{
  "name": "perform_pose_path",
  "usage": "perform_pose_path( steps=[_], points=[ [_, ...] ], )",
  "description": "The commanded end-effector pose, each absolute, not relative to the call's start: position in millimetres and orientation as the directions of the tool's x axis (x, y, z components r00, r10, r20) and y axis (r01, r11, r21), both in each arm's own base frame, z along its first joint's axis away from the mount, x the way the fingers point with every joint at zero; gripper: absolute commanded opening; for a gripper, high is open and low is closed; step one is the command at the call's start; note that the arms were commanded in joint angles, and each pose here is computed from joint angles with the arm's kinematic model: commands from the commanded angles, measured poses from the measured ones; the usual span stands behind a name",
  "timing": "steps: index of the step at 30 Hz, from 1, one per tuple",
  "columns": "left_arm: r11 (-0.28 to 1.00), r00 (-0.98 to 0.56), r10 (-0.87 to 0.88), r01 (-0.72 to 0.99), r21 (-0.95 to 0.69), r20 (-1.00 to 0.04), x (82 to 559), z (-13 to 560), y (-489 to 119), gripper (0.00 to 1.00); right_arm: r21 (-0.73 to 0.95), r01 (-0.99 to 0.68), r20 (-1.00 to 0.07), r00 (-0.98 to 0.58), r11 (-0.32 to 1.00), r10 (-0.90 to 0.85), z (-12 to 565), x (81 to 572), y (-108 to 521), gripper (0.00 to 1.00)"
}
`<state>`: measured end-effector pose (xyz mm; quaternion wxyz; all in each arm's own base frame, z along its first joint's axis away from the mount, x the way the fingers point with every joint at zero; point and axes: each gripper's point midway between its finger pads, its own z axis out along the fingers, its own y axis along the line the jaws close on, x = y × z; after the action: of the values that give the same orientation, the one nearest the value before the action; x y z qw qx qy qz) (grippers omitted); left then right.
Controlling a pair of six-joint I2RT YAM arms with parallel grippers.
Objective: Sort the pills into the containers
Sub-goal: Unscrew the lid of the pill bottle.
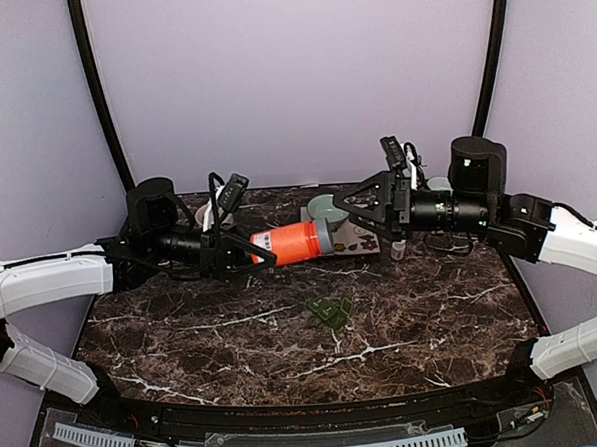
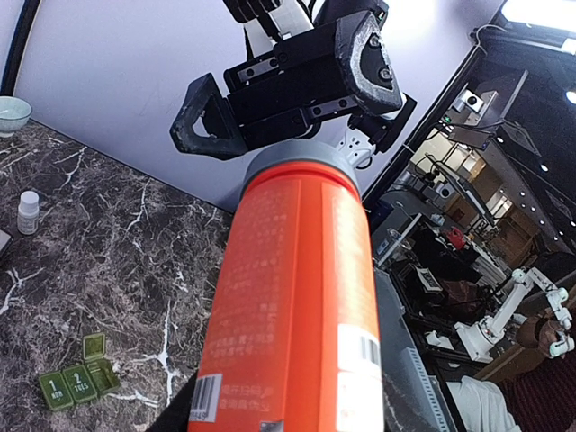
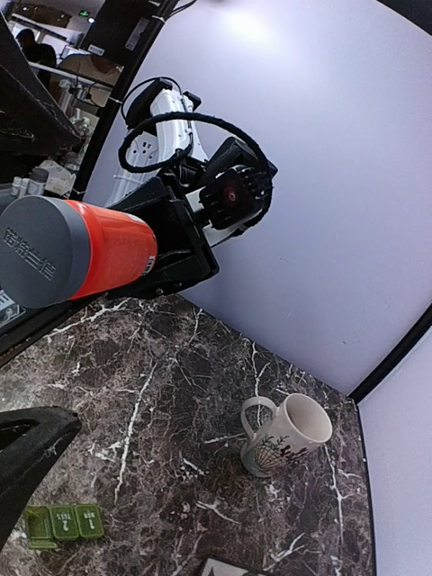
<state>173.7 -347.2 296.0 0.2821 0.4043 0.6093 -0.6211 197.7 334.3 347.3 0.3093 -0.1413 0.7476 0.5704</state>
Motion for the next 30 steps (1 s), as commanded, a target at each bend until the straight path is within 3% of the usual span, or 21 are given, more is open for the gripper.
perform_pose_path(
  steps=[1,30],
  points=[
    [-0.138,-0.441,0.104,0.881,-0.452,-0.892,168.8,321.5,-346.2,0.0,0.813,-0.51,-0.567,-0.804,0.281,0.179,350.8,196.2,330.1,0.99],
    [-0.136,-0.439,0.115,0.881,-0.452,-0.891,173.4,319.2,-351.0,0.0,0.841,-0.498,-0.524,-0.847,0.21,0.089,346.2,164.9,364.9,1.0]
  ],
)
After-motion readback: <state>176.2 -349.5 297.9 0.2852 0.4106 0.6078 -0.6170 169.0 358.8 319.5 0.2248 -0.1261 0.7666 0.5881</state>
